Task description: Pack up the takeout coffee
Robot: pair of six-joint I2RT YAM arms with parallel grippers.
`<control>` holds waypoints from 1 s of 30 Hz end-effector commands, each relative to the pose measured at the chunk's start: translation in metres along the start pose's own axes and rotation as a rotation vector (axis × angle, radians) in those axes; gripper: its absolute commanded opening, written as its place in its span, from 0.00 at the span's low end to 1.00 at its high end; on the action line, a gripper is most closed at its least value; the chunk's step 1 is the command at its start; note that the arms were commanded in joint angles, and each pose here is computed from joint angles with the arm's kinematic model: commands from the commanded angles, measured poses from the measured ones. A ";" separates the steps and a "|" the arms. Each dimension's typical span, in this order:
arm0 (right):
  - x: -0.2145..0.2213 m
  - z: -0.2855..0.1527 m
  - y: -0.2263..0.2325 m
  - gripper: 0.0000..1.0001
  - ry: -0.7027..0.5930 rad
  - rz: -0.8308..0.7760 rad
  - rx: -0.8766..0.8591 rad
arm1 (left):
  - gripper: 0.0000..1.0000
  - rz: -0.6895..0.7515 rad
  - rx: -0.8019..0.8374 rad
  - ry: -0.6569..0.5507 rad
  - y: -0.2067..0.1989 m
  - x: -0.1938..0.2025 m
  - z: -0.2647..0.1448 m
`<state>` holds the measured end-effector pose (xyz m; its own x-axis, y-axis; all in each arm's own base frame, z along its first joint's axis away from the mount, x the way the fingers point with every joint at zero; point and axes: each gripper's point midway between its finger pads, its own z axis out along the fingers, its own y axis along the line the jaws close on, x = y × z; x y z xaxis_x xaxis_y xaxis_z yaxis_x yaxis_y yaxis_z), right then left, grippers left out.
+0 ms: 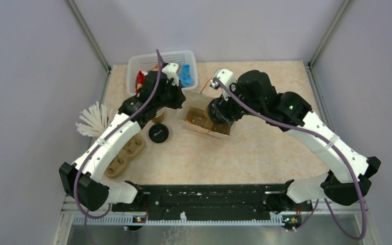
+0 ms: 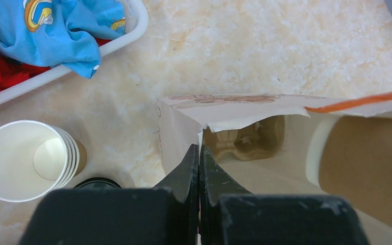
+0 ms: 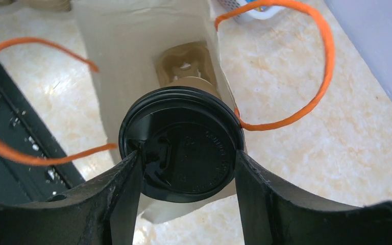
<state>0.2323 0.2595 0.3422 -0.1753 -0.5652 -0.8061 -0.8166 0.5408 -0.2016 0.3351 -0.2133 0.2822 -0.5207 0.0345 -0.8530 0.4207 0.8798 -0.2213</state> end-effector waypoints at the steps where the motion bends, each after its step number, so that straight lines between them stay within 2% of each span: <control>1: -0.036 -0.009 -0.019 0.52 -0.177 0.141 0.125 | 0.00 0.007 0.023 -0.053 -0.005 -0.010 -0.006; 6: -0.054 -0.037 -0.009 0.51 -0.280 0.227 0.066 | 0.00 -0.006 -0.014 -0.021 0.001 -0.004 -0.008; 9: -0.064 -0.067 -0.009 0.51 -0.365 0.336 0.059 | 0.00 -0.029 -0.058 0.004 0.007 -0.005 -0.008; 18: -0.031 -0.158 -0.050 0.51 -0.441 0.538 0.324 | 0.00 -0.042 -0.187 0.061 0.028 0.004 -0.011; 22: 0.018 -0.186 -0.073 0.50 -0.386 0.651 0.532 | 0.00 -0.046 -0.214 0.080 0.032 0.006 -0.013; 25: 0.064 -0.190 -0.086 0.50 -0.261 0.695 0.712 | 0.00 -0.051 -0.216 0.077 0.031 0.004 -0.016; 27: 0.087 -0.184 -0.090 0.49 -0.162 0.685 0.798 | 0.00 -0.053 -0.212 0.077 0.030 0.003 -0.019; 30: 0.107 -0.150 -0.084 0.49 -0.017 0.628 0.820 | 0.00 -0.055 -0.204 0.069 0.028 0.001 -0.022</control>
<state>0.1847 0.0656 0.4160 -0.2881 0.1218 -0.9498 -0.1008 0.9825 0.1565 0.3288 -0.1779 0.2626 -0.6299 0.0409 -0.7756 0.2403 0.9599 -0.1446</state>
